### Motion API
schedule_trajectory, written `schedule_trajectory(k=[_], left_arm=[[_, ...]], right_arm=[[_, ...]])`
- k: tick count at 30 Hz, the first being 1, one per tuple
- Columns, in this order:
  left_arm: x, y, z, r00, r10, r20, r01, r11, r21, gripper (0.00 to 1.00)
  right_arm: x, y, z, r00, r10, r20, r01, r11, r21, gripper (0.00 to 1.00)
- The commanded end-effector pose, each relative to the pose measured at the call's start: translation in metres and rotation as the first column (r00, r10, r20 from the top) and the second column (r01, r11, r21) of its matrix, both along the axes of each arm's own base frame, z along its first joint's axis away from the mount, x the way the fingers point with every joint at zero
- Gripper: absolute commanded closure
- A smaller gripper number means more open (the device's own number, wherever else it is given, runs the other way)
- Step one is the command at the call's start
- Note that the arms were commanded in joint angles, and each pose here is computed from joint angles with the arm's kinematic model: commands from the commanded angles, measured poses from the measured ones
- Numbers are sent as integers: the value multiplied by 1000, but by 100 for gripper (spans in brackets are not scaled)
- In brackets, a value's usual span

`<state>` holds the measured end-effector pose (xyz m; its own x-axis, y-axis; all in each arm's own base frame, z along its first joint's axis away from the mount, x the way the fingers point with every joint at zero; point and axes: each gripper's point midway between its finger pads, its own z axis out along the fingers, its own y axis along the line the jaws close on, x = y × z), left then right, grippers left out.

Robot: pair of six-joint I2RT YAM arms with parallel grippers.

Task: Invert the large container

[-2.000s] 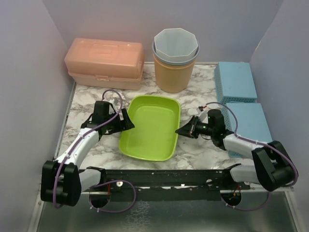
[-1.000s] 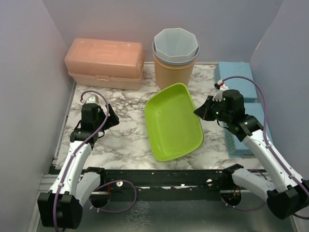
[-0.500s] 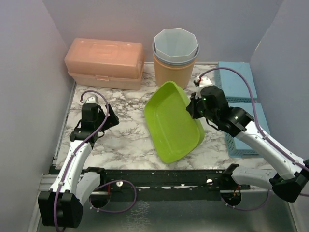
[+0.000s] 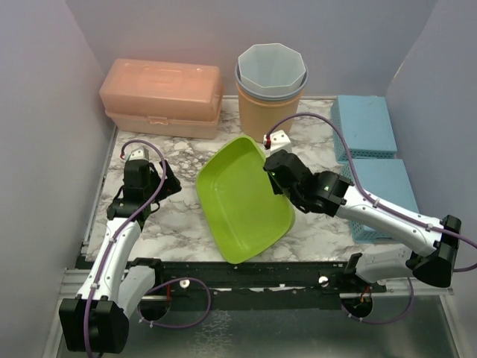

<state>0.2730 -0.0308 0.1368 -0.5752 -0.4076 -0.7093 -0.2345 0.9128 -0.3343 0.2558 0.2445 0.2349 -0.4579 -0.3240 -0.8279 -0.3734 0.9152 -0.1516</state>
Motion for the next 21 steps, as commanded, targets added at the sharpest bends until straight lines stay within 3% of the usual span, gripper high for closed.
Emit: schedule_trajectory(k=[1, 14, 21], left_arm=[[3, 6, 8, 999, 31, 16, -31, 999, 8, 1], [4, -13, -7, 997, -62, -46, 59, 997, -53, 1], [5, -12, -4, 998, -58, -30, 56, 997, -50, 1]], right_arm=[[8, -2, 33, 994, -67, 85, 57, 992, 109, 99], [10, -23, 61, 979, -156, 133, 137, 981, 137, 99], [19, -28, 85, 970, -152, 190, 149, 988, 31, 99]])
